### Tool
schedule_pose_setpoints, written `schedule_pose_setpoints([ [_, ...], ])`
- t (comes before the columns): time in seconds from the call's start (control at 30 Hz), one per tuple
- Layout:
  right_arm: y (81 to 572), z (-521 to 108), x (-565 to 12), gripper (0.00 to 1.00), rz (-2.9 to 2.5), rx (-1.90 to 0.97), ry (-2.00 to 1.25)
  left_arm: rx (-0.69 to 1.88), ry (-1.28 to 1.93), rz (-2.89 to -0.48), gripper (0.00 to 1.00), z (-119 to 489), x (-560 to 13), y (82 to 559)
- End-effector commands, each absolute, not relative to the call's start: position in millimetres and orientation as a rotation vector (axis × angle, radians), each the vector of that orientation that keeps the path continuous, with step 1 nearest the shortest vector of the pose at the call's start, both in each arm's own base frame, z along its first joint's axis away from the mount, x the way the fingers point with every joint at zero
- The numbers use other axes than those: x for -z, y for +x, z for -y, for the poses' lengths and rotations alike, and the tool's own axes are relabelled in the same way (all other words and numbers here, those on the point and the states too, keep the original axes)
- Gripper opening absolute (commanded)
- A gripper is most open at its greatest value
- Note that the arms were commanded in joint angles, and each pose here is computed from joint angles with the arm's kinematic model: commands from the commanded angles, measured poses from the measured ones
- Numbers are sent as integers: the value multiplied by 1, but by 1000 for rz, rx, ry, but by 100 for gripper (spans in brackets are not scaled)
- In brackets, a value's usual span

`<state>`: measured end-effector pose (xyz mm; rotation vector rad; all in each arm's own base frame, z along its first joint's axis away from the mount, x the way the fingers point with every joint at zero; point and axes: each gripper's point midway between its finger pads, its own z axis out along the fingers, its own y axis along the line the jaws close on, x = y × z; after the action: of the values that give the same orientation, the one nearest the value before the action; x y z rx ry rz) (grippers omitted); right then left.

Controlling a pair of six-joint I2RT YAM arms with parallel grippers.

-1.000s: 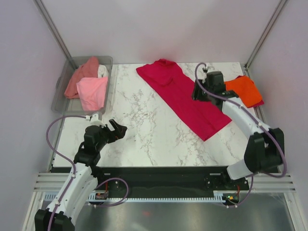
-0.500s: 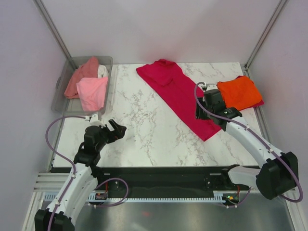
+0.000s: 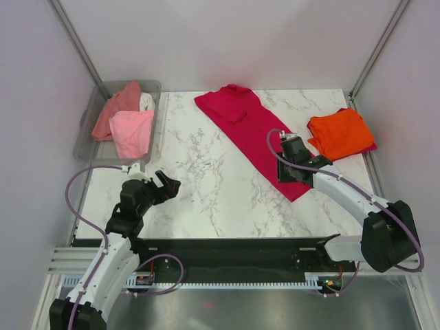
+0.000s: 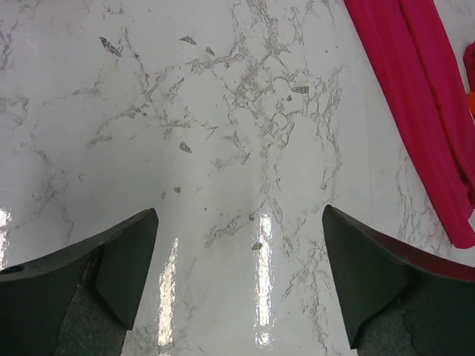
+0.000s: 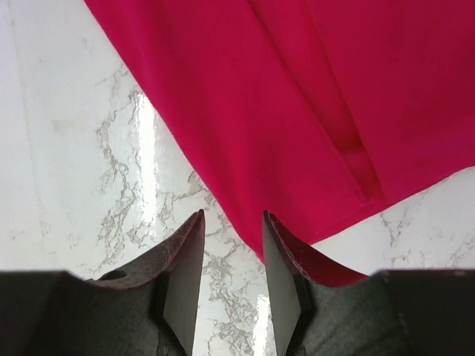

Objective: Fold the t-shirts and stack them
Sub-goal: Fold the tshirt

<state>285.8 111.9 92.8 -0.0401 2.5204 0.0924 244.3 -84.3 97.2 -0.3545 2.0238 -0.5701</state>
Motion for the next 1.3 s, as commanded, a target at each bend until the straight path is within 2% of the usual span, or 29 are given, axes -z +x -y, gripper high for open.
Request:
schedule_pose_setpoints([
  [0.0, 281, -124, -81, 44, -2564, -109, -87, 587, -332, -1996, 100, 87, -104, 248],
  [0.77, 280, -114, -13, 43, -2730, 105, -142, 582, -337, -2010, 100, 87, -102, 248],
  [0.83, 278, -114, -4, 38, -2759, 125, -148, 581, -337, -2008, 100, 87, -102, 248],
  [0.87, 278, -115, -2, 25, -2766, 130, -148, 580, -338, -2009, 100, 87, -102, 248],
  [0.9, 276, -116, 3, 19, -2779, 135, -153, 584, -335, -2008, 100, 88, -102, 248],
  [0.93, 274, -122, 3, 7, -2779, 126, -162, 580, -336, -2008, 100, 87, -102, 248],
  [0.97, 272, -127, 3, 1, -2783, 111, -167, 581, -335, -2008, 100, 87, -102, 248],
  [1.17, 248, -222, -10, 0, -2730, -199, -193, 579, -339, -2010, 100, 87, -101, 248],
  [1.27, 226, -304, -24, 0, -2665, -425, -291, 579, -339, -2009, 100, 87, -102, 248],
])
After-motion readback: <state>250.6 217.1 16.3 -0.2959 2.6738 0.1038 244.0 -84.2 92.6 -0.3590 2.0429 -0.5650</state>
